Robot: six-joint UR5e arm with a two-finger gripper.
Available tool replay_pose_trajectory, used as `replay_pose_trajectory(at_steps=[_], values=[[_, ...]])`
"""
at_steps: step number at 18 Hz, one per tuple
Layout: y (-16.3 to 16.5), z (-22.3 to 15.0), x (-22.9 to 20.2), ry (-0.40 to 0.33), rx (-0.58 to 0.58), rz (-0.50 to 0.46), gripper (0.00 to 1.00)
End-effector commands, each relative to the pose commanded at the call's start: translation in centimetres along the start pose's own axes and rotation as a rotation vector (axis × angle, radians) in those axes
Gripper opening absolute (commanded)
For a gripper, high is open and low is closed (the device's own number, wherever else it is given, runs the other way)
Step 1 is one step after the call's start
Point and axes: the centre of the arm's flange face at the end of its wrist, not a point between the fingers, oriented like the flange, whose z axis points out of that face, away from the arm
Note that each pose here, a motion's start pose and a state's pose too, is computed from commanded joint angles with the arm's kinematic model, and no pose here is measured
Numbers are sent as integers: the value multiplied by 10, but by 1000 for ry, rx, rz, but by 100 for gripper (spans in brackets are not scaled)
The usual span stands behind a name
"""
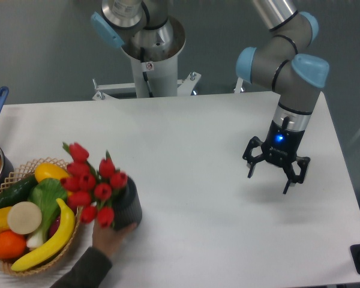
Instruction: Insert the flowers into the vase
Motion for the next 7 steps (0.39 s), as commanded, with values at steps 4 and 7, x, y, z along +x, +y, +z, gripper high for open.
replay_pose_trajectory(at_steps=[4, 7], values=[[0, -4, 20, 11, -112, 57, 100], [1, -2, 29, 16, -211, 89, 100]])
